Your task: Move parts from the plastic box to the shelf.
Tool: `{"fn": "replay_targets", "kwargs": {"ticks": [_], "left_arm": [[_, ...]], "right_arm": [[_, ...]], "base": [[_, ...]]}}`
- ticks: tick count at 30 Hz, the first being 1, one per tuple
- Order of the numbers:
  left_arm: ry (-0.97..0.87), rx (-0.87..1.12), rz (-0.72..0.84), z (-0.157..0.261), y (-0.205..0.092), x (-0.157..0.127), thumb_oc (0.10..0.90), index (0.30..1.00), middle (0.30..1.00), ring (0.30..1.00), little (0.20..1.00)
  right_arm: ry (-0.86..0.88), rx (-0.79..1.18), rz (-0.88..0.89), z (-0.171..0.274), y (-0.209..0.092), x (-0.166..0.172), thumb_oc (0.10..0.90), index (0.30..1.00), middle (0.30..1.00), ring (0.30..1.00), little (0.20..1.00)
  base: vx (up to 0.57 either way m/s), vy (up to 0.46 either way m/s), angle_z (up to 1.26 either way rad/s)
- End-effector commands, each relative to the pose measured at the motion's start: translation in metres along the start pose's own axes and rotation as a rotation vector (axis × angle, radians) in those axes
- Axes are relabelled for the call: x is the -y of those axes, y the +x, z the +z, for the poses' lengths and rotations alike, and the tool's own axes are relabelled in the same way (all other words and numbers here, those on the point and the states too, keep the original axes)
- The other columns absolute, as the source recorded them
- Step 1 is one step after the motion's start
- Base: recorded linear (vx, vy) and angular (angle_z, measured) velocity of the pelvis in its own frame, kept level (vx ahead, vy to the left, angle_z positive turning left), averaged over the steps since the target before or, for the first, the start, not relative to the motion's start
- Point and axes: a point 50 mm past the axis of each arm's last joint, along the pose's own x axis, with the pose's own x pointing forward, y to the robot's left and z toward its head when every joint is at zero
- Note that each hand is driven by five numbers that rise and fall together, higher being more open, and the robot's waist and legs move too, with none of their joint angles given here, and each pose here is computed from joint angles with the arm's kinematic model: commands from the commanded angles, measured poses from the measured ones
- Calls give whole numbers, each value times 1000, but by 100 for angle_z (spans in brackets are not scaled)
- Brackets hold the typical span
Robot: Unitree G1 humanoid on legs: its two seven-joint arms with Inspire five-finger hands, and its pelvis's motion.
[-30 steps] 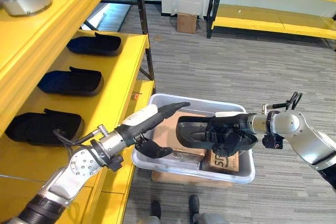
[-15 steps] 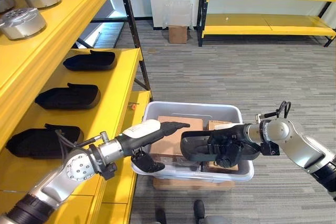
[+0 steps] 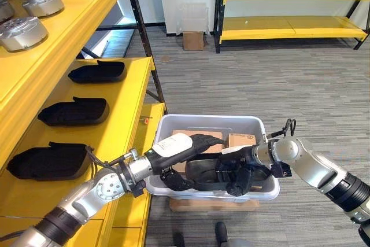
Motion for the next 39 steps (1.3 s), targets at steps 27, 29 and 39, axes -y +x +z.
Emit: {"fn": "replay_targets", "kwargs": {"ticks": [27,29,39], "left_arm": [[337,33,28,-19,3,2,900,1000,1000,1000,1000],[357,-3,9,-24,-5,-2,900,1000,1000,1000,1000],[426,-102,-19,-42,-44,-12,900,1000,1000,1000,1000]], "right_arm": [[-23,171,-98,33,17,33,400,300,300,300,300],[-13,149,-100,24,15,32,400,300,300,300,300],[-10,135,-129,14,-2,35,400,300,300,300,300]], "base": [[-3,10,-1],[0,0,0],[-3,7,-2]]}}
